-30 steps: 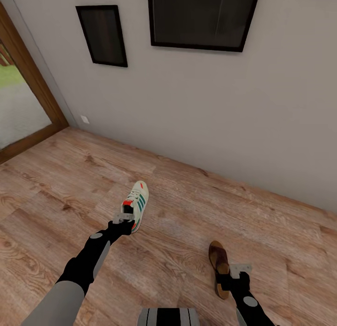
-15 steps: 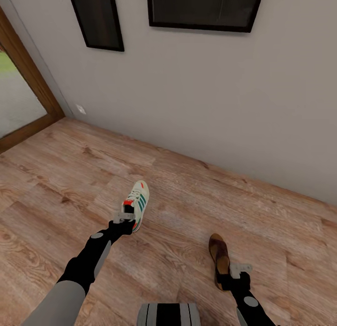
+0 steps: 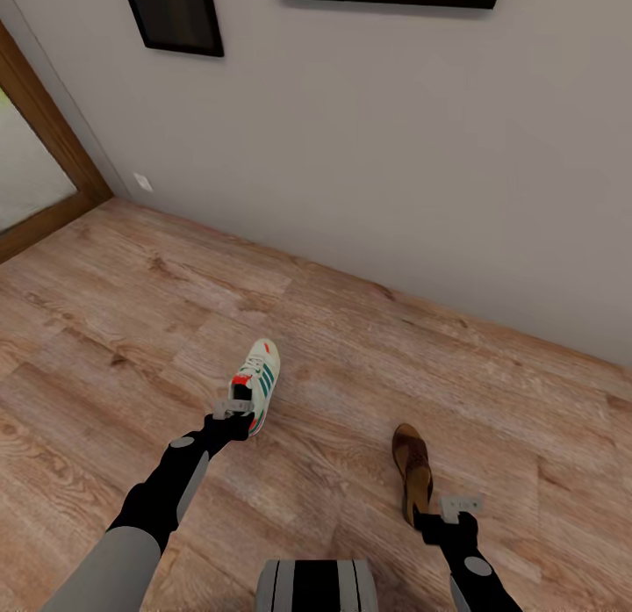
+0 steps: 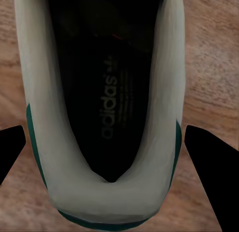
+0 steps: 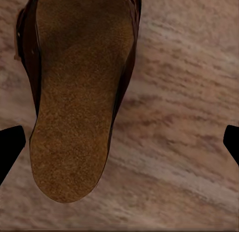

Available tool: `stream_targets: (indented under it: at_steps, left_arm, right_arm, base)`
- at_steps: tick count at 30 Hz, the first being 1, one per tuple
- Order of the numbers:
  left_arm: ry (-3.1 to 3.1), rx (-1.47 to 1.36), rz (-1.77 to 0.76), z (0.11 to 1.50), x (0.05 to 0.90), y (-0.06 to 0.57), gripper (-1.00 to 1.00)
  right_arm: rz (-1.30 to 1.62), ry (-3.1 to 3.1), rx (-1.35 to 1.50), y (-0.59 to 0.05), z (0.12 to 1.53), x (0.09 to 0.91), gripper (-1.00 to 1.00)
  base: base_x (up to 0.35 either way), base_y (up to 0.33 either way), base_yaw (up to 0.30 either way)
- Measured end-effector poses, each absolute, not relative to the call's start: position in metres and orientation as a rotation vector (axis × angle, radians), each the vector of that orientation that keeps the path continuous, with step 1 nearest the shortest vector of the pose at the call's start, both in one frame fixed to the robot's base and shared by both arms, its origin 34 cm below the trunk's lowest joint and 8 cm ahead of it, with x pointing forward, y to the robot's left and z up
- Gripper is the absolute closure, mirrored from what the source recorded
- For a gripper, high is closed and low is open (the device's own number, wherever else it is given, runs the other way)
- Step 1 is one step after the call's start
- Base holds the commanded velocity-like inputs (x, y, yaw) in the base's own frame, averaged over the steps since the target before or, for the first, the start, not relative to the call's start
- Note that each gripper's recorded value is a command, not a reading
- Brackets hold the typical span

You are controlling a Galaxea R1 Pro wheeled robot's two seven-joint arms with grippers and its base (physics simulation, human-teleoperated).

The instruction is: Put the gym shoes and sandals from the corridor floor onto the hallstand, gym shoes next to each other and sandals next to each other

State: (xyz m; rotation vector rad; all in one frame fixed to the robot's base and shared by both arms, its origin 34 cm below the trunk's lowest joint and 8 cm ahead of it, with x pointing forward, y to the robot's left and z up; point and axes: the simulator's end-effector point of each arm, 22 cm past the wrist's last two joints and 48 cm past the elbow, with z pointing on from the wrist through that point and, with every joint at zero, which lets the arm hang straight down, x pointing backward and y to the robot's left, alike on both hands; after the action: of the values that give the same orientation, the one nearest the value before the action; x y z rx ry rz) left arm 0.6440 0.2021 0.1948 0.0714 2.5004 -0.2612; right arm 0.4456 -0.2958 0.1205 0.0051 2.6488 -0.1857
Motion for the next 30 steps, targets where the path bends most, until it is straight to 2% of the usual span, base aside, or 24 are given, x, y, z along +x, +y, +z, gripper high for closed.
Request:
stream_targets:
  at_steps: [9,18,26,30]
  left_arm:
    - [2.508,0.075,-0.257,0.1906,0.6420,0.2041,1.00]
    - [2.500,0.074,-0.258,0.1929,0.6440,0.2036,1.00]
    - [2.497,0.072,-0.261,0.1937,0.6440,0.2020,1.00]
    - [2.497,0.072,-0.262,0.1937,0.6443,0.2018,1.00]
  right_arm:
    - [-0.177,2.655,-0.001,-0.2911,0.1177,0.4433,-1.00]
    - [-0.182,2.654,0.006,-0.2931,0.1179,0.4435,-1.00]
    - [-0.184,2.657,0.007,-0.2944,0.1175,0.4426,-1.00]
    - [-0.185,2.657,0.007,-0.2953,0.1175,0.4425,-1.00]
  base:
    - [0.000,0.000,0.015]
    - [0.000,0.000,0.139]
    - [0.032,0.088,0.006]
    - [0.029,0.104,-0.173]
